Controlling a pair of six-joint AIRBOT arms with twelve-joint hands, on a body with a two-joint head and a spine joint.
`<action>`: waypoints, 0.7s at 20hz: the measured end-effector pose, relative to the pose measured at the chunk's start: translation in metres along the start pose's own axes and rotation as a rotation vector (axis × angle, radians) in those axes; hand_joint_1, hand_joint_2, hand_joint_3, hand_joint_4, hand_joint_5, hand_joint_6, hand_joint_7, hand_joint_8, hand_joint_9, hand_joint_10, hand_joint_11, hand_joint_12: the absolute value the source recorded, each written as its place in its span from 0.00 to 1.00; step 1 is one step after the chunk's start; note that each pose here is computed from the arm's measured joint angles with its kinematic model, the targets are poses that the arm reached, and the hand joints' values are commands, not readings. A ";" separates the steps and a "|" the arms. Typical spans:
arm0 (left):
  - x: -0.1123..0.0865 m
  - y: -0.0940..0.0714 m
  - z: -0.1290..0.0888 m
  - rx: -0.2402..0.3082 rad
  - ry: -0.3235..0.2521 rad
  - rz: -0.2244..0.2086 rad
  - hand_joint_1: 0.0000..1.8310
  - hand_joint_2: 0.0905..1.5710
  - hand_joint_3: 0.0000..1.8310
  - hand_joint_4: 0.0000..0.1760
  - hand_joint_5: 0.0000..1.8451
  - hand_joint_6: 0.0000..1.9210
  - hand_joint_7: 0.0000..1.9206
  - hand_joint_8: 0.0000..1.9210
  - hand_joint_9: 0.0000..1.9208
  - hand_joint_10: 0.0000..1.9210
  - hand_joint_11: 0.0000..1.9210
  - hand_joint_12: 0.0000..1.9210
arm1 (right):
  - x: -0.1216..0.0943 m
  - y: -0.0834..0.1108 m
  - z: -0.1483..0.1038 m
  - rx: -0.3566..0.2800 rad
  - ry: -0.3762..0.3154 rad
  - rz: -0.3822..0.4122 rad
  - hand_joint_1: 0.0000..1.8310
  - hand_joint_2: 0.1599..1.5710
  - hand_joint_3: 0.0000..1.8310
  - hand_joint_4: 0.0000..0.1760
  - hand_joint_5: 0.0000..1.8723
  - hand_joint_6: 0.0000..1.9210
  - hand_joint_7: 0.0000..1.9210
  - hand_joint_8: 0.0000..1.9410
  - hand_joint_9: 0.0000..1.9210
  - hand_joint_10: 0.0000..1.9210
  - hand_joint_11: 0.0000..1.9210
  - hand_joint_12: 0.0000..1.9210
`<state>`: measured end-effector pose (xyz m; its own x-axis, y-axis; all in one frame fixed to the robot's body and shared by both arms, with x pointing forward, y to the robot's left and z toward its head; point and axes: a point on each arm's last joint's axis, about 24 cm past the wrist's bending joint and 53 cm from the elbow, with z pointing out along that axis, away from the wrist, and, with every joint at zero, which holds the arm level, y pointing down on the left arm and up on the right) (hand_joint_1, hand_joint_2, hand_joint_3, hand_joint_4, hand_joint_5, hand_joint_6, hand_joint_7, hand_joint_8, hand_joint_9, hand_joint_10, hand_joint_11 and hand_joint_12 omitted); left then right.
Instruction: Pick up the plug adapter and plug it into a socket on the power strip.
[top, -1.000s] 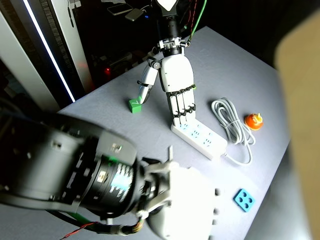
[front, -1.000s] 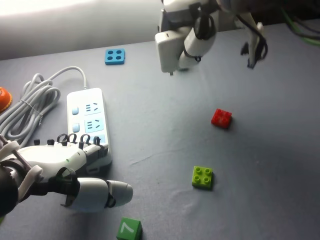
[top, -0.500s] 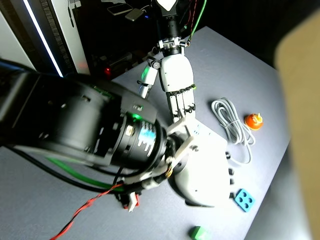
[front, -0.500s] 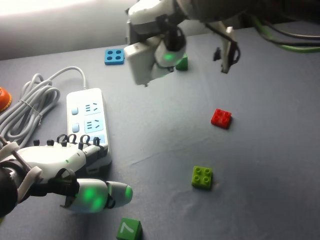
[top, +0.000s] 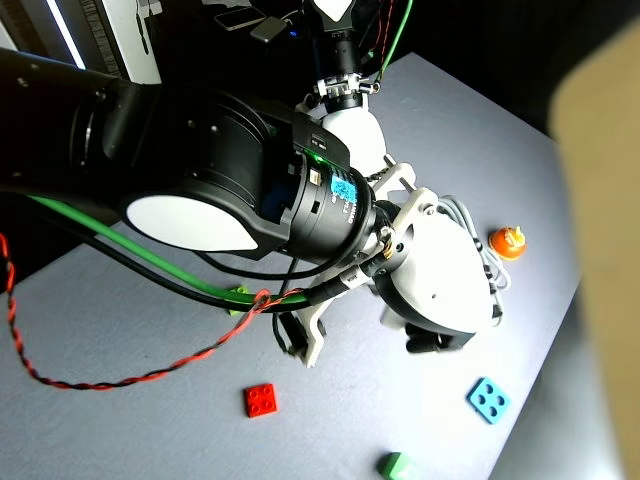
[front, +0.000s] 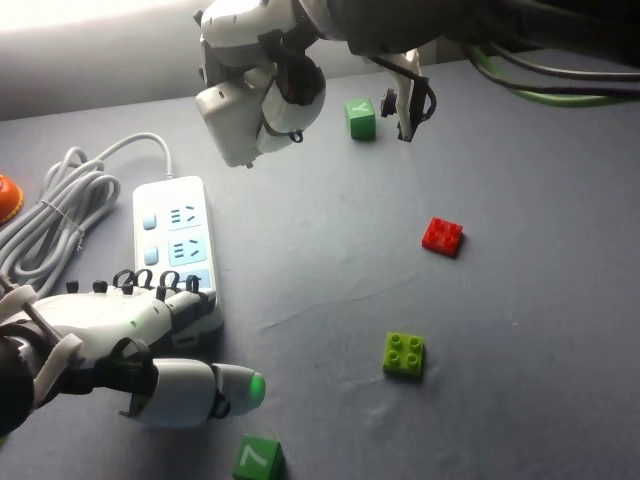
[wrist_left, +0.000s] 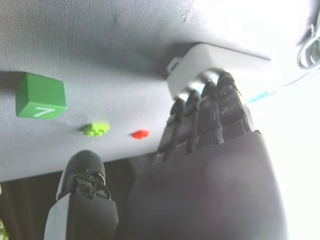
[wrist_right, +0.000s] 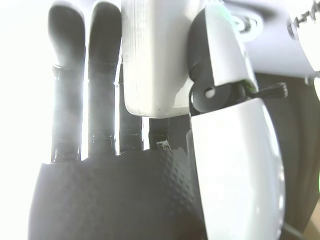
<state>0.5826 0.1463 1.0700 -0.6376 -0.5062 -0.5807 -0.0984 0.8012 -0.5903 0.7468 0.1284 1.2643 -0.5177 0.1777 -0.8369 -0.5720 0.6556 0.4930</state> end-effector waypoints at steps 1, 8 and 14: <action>0.000 0.000 0.000 0.000 0.000 0.000 0.00 0.71 0.00 0.00 0.01 0.00 0.01 0.00 0.00 0.00 0.00 0.00 | 0.003 0.009 0.006 -0.012 0.004 0.066 0.69 0.68 0.00 0.00 0.51 0.43 0.52 0.61 0.49 0.58 0.45 0.73; 0.001 0.002 -0.001 -0.002 0.004 0.001 0.00 0.71 0.00 0.00 0.00 0.00 0.02 0.00 0.00 0.00 0.00 0.00 | 0.012 0.007 0.031 0.034 0.036 0.138 0.68 0.69 0.00 0.00 0.50 0.46 0.50 0.64 0.48 0.58 0.44 0.73; 0.002 0.004 -0.001 -0.007 0.006 0.004 0.00 0.71 0.00 0.00 0.00 0.00 0.01 0.00 0.00 0.00 0.00 0.00 | 0.033 0.019 0.046 0.016 0.050 0.135 0.68 0.70 0.00 0.00 0.50 0.46 0.49 0.65 0.46 0.60 0.44 0.74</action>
<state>0.5797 0.1486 1.0671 -0.6429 -0.5006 -0.5797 -0.1008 0.8056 -0.5839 0.7484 0.1807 1.2349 -0.6204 0.2282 -0.7504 -0.4850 0.6402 0.5957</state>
